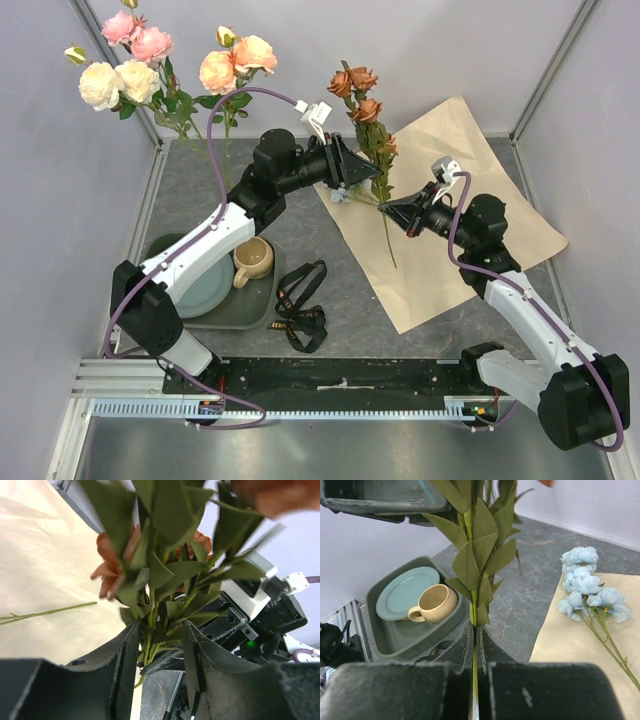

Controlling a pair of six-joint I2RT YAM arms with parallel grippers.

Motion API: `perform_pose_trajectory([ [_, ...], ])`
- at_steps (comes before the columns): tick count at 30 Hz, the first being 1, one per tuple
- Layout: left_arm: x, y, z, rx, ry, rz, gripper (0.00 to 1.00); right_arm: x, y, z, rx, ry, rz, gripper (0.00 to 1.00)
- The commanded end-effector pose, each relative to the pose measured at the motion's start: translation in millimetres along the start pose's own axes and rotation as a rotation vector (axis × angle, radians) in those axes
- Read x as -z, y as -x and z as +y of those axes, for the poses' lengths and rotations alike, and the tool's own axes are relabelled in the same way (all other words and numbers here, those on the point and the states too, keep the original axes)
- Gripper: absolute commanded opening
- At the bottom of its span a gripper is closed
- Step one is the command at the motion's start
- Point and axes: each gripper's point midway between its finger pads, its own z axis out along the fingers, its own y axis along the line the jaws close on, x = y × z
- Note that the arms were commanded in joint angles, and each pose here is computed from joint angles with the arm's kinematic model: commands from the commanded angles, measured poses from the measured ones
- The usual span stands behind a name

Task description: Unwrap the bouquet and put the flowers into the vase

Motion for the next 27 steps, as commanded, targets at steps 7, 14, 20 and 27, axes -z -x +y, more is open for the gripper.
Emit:
perform_pose_trajectory([
  [7, -10.3, 15.6, -5.1, -0.026, 0.010, -0.025, 0.45, 3.9, 17.6, 15.2, 0.072, 0.052, -0.044, 0.00],
  [14, -8.9, 18.8, -12.8, -0.041, -0.012, -0.025, 0.25, 2.9, 14.6, 13.3, 0.066, 0.049, -0.035, 0.00],
  [20, -1.5, 22.5, -32.4, -0.104, -0.073, -0.022, 0.02, 4.9, 14.1, 6.6, 0.064, 0.000, -0.040, 0.28],
  [27, 27.1, 25.7, -62.7, -0.260, -0.133, -0.019, 0.02, 17.8, 27.8, -36.5, 0.026, -0.292, -0.108, 0.65],
])
